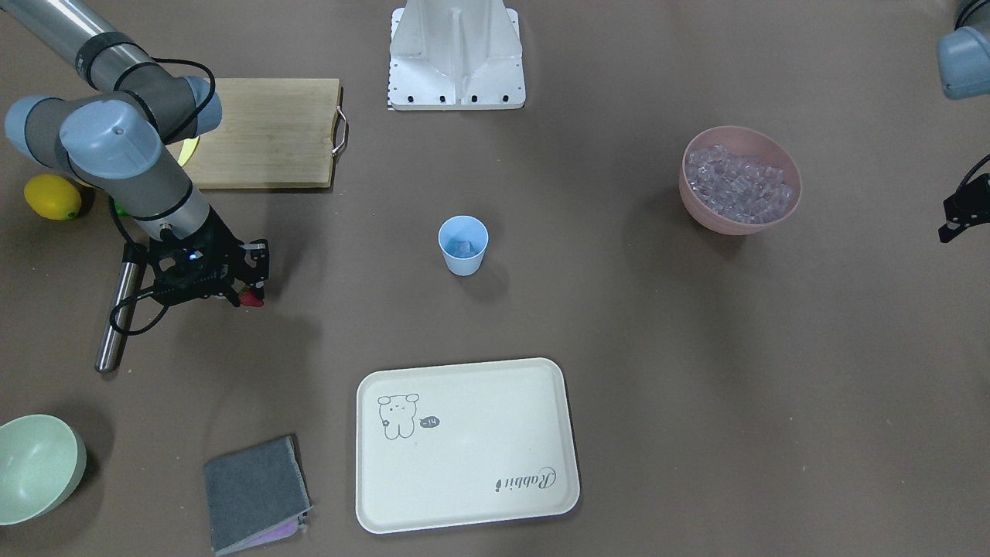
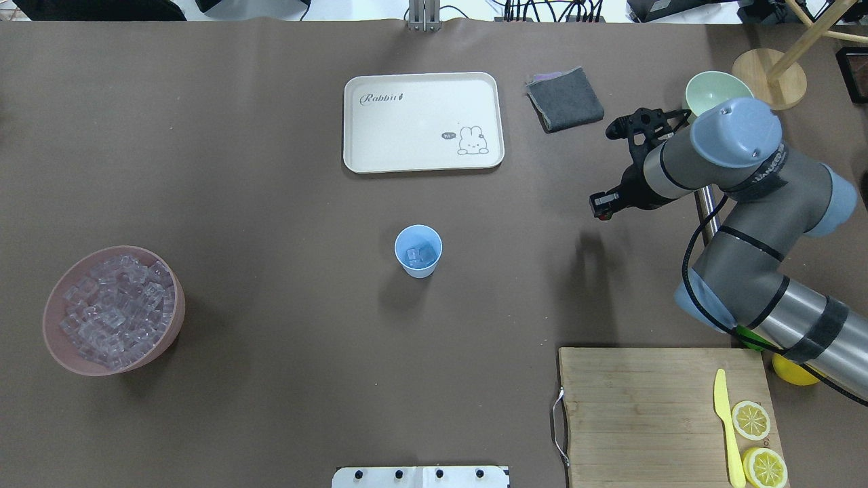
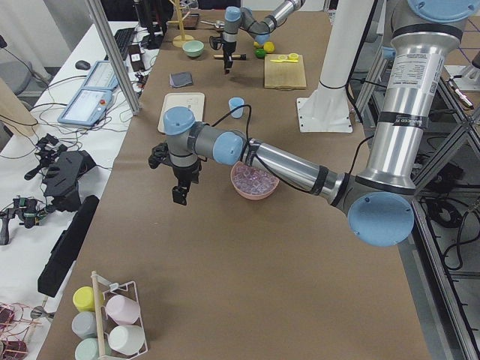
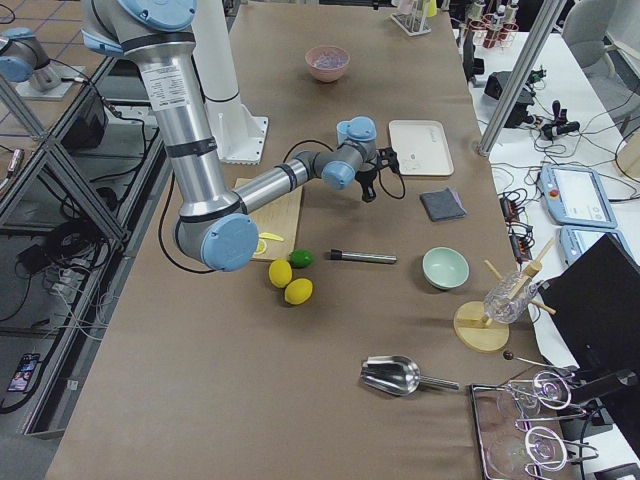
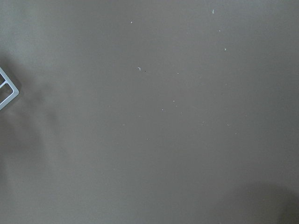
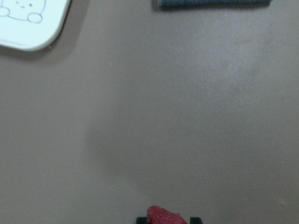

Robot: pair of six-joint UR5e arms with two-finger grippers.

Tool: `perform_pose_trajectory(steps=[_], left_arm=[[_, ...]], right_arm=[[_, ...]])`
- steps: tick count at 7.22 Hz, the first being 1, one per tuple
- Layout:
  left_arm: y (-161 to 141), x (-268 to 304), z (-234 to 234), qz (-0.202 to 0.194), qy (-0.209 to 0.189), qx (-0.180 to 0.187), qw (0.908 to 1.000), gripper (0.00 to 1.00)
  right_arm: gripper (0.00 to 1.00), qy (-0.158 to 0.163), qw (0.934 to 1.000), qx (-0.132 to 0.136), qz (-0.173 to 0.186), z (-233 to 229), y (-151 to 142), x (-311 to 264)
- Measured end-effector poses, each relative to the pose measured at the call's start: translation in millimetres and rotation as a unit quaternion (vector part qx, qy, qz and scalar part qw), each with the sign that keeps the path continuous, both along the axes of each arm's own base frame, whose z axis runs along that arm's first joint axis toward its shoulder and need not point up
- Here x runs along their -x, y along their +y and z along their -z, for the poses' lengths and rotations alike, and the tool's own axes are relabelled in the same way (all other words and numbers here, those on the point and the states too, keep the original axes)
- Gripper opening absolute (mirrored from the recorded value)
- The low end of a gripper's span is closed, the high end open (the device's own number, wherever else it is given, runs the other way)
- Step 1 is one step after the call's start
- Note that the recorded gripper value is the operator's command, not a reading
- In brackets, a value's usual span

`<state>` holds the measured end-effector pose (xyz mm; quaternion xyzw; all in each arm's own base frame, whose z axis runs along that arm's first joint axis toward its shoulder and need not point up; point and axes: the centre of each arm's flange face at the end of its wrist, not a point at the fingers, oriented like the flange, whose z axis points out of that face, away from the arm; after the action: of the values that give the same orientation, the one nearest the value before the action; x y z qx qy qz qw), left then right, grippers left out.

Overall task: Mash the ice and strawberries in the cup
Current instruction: 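Carry the strawberry with the right gripper over the light-blue cup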

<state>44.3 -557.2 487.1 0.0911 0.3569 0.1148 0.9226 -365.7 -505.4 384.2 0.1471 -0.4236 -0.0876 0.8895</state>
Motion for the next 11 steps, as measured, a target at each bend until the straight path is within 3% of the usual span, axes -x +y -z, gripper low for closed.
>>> perform_pose_trajectory(steps=[1, 2, 3, 5, 8, 11], left_arm=[[0.0, 1.4, 0.6, 0.001, 0.0, -0.001, 1.0, 0.98], [0.7, 3.2, 0.9, 0.003, 0.001, -0.001, 1.0, 0.98], [1.9, 4.2, 0.3, 0.003, 0.001, 0.0, 1.0, 0.98], [3.5, 5.0, 0.8, 0.004, 0.001, -0.001, 1.0, 0.98], [5.9, 4.5, -4.3, 0.002, 0.003, 0.005, 1.0, 0.98], [6.7, 3.0, -14.7, 0.001, 0.002, 0.016, 0.9999, 0.98]], right_arm=[[0.0, -0.027, 0.9995, 0.003, -0.014, 33.9, 0.7, -16.7], [0.0, -0.06, 0.9972, 0.024, -0.037, 72.7, 7.4, -17.4], [0.0, -0.089, 0.9932, 0.045, -0.06, 109.3, 19.1, 0.5], [0.0, -0.117, 0.9871, 0.051, -0.097, 158.3, 60.1, 63.8], [0.0, -0.129, 0.9845, 0.034, -0.113, 205.4, 115.8, 131.3], [0.0, -0.113, 0.9855, 0.024, -0.124, 236.5, 128.5, 160.2]])
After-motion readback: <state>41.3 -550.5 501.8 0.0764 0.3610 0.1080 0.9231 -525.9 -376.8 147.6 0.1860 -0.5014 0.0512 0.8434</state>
